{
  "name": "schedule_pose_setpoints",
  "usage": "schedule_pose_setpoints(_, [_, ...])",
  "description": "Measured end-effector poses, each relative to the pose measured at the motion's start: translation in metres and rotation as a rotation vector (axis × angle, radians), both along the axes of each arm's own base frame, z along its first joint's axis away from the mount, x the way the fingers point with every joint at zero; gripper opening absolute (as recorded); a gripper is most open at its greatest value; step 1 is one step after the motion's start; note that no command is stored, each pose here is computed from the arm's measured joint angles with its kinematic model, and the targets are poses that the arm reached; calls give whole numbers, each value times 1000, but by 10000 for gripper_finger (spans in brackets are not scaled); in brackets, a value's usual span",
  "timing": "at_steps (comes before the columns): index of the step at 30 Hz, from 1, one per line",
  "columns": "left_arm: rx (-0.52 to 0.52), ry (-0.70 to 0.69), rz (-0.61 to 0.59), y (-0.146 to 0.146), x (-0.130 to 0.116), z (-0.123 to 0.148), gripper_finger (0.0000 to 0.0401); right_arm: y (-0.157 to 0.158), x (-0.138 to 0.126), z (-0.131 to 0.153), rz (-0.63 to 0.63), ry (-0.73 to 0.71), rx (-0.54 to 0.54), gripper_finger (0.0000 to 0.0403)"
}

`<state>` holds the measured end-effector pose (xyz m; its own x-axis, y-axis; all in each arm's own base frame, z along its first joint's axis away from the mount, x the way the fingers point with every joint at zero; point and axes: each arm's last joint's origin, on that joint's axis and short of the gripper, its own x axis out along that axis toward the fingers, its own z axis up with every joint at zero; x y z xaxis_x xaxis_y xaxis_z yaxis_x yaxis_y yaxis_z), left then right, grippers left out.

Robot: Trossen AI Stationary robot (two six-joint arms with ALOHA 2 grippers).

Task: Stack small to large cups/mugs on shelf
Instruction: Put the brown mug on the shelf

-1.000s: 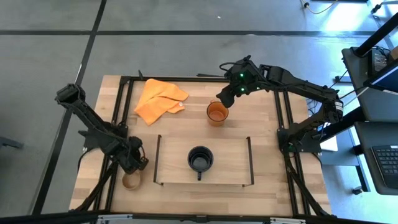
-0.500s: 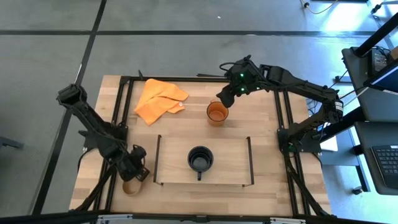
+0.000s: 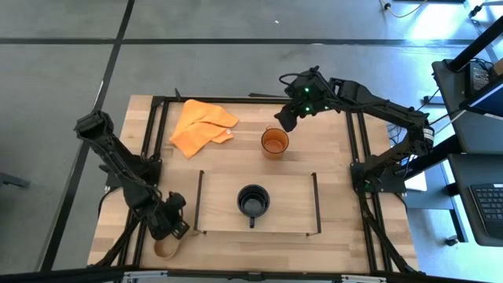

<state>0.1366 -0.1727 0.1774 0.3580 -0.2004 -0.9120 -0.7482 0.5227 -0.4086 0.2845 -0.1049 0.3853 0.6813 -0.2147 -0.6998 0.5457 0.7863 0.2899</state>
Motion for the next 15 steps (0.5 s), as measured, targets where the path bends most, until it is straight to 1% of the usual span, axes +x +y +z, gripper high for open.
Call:
schedule_pose_setpoints(2, [58,15,5,2,0,12,1,-3,-1,0,-8,-1,-2,255])
schedule_pose_setpoints(4, [64,12,7,0,1,25,1,-5,-1,0,-11,-4,-7,255])
schedule_pose_setpoints(7, [32,1,6,-7,2,38,2,-6,-2,0,-6,0,-15,255])
schedule_pose_setpoints(10, [-10,15,44,-15,-4,45,2,-6,-2,0,-3,1,-18,255])
schedule_pose_setpoints(15, [-49,144,117,-31,-26,58,2,-6,-2,0,10,5,-30,255])
